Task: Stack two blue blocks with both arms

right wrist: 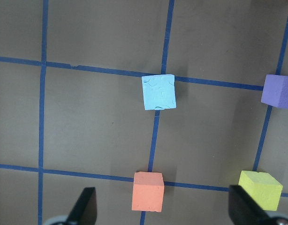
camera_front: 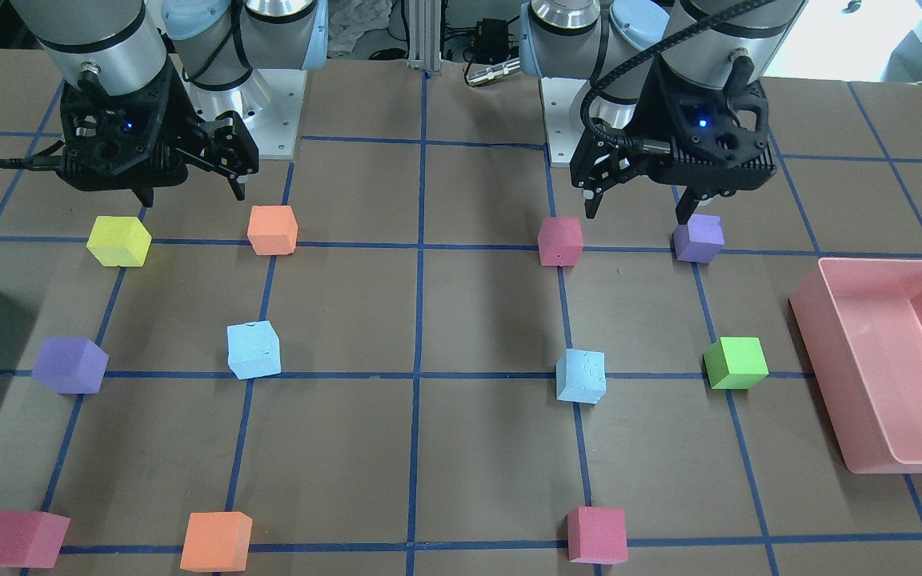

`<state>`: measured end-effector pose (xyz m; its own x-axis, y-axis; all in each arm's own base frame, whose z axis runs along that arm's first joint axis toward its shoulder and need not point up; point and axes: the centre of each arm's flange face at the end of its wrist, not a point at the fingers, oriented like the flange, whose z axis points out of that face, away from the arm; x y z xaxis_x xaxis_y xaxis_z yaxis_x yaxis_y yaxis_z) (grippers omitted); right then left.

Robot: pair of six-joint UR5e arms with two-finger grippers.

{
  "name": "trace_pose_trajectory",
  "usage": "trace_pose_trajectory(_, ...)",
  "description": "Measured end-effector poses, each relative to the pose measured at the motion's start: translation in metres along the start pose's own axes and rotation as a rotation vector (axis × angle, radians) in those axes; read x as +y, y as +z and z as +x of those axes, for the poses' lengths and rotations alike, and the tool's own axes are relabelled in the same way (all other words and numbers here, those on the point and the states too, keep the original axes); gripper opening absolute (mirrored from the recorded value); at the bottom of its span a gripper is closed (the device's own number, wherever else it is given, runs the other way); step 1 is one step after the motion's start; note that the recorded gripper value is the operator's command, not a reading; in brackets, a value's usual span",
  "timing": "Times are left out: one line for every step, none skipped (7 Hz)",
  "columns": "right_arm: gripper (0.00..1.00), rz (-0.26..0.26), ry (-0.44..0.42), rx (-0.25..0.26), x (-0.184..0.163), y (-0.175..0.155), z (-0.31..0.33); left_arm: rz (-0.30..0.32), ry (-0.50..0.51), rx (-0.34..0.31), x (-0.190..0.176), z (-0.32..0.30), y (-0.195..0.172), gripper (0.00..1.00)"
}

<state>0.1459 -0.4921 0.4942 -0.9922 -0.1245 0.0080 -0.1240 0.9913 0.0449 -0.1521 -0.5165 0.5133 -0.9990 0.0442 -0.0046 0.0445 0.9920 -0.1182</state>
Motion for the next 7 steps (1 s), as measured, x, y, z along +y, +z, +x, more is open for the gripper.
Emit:
trace_pose_trajectory(1.00,0.000,0.000,0.000,0.000,0.000,0.000,0.009,-0.002,-0.002,0.001,-0.001,0.004,1.00)
trace_pose_trajectory(1.00,-0.001,0.000,0.000,0.000,0.000,0.000,0.011,-0.002,-0.004,0.003,-0.002,0.005,1.00)
trace_pose_trajectory(1.00,-0.001,-0.001,0.000,0.000,0.001,0.000,0.011,-0.002,-0.005,0.004,-0.002,0.006,1.00)
trace_pose_trajectory(1.00,-0.002,-0.001,0.000,-0.001,0.002,0.000,0.003,0.000,-0.004,0.005,-0.001,0.008,1.00)
trace_pose_trajectory(1.00,-0.014,0.003,-0.002,-0.004,0.011,0.003,-0.012,0.002,-0.002,0.005,0.000,0.012,1.00)
trace_pose_trajectory(0.99,-0.026,0.015,-0.004,-0.016,0.033,0.010,-0.044,0.005,0.001,0.002,0.002,0.027,1.00)
trace_pose_trajectory(0.97,-0.028,0.020,-0.004,-0.036,0.070,0.017,-0.089,0.011,0.003,-0.004,0.004,0.054,1.00)
